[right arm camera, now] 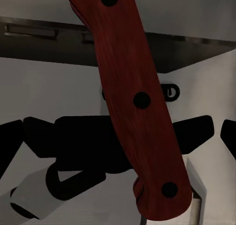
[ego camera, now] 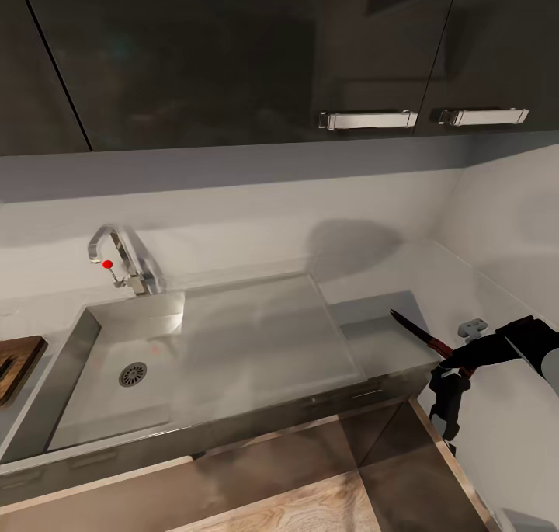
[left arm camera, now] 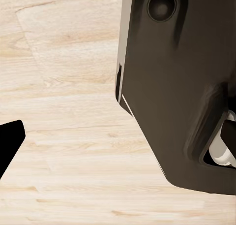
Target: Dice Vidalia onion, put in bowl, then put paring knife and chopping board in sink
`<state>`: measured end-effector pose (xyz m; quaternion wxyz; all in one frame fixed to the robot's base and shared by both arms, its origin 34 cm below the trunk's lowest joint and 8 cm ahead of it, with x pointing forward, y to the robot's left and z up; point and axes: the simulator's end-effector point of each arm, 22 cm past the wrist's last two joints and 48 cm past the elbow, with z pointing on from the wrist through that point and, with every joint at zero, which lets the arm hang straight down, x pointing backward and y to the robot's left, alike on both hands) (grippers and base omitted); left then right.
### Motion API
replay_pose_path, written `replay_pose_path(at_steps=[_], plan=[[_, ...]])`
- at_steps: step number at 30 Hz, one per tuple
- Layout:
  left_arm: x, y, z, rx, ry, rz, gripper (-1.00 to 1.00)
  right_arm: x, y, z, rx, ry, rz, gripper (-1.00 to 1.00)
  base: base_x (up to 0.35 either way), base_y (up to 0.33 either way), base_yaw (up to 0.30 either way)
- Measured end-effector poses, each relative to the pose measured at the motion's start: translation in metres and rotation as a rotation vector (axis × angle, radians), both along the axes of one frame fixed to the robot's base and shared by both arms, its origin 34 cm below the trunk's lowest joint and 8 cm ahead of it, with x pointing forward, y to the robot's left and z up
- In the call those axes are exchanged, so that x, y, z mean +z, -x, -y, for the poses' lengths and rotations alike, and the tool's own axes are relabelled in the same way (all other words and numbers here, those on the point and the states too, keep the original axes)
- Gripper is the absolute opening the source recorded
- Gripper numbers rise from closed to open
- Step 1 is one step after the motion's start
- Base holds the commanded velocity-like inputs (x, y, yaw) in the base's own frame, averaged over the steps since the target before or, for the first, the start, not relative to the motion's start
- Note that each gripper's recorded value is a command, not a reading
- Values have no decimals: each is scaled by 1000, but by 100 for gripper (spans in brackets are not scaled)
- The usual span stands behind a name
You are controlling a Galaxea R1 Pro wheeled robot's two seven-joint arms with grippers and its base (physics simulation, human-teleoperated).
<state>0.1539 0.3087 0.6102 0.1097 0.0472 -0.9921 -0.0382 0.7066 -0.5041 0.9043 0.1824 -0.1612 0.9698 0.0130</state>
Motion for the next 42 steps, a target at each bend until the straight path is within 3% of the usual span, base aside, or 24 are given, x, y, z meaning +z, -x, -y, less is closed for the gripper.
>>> replay_pose_path(at_steps=[10,11,42], plan=[[0,0,0,0,0,0,100,0,0,0,1,3,-1,100,0,0,0],[0,0,0,0,0,0,100,0,0,0,1,3,-2,-100,0,0,0],[0,0,1,0,1,0,100,0,0,1,1,7,-1,-100,0,0,0]])
